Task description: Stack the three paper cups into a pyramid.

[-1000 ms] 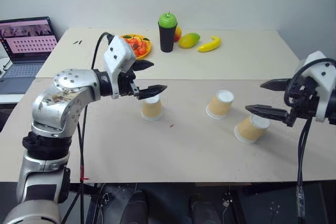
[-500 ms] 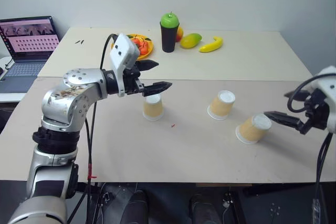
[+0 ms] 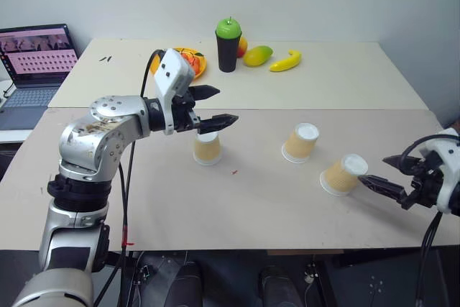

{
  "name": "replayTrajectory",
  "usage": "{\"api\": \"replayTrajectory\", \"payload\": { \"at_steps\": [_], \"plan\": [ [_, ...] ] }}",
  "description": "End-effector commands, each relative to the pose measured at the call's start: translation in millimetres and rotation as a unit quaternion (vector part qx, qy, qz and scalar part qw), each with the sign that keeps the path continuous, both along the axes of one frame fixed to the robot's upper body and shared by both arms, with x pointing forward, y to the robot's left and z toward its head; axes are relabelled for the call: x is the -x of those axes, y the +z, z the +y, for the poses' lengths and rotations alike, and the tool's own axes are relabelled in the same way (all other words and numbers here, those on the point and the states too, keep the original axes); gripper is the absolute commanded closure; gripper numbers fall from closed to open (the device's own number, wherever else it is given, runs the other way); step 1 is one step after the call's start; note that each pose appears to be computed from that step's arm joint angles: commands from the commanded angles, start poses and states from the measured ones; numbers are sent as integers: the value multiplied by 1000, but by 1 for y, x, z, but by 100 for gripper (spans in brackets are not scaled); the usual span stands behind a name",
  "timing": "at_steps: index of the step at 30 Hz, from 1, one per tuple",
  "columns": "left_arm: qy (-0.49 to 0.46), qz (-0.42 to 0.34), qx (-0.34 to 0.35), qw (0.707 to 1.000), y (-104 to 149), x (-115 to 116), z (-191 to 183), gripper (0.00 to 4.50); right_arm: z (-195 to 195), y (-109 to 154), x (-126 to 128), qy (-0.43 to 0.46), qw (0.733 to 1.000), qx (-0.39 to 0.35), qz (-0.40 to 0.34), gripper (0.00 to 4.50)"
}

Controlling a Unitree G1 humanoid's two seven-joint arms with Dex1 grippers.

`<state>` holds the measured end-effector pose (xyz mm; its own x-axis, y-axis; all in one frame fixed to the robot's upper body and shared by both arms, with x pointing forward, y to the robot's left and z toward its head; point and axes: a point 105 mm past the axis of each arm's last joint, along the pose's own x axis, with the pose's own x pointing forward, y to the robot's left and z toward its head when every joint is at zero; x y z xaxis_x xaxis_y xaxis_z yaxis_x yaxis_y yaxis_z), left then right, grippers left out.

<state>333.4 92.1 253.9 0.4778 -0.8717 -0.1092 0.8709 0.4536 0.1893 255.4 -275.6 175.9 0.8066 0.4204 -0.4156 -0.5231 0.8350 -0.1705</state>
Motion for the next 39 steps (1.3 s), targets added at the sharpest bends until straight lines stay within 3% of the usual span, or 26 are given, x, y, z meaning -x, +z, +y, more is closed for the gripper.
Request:
{"api": "replayTrajectory", "payload": {
  "at_steps": [1,7,21,26,31,39],
  "plan": [
    [-22,-31,0,999,21,12,-3,2,1,0,-8,-1,1000,7,-20,0],
    [-24,-14,-38,999,8,21,8,2,0,-8,-19,-1,1000,5,-20,0],
    [-28,-24,-54,998,7,35,19,2,11,-16,-42,20,999,-5,-27,0],
    [-28,-23,-56,998,6,37,21,0,13,-15,-44,28,999,4,-26,138],
    [-40,-10,-73,996,1,45,29,0,24,4,-47,37,998,-2,-49,138],
    [-56,-7,-109,992,-23,57,35,0,103,22,-36,151,988,8,-27,138]
  ]
}}
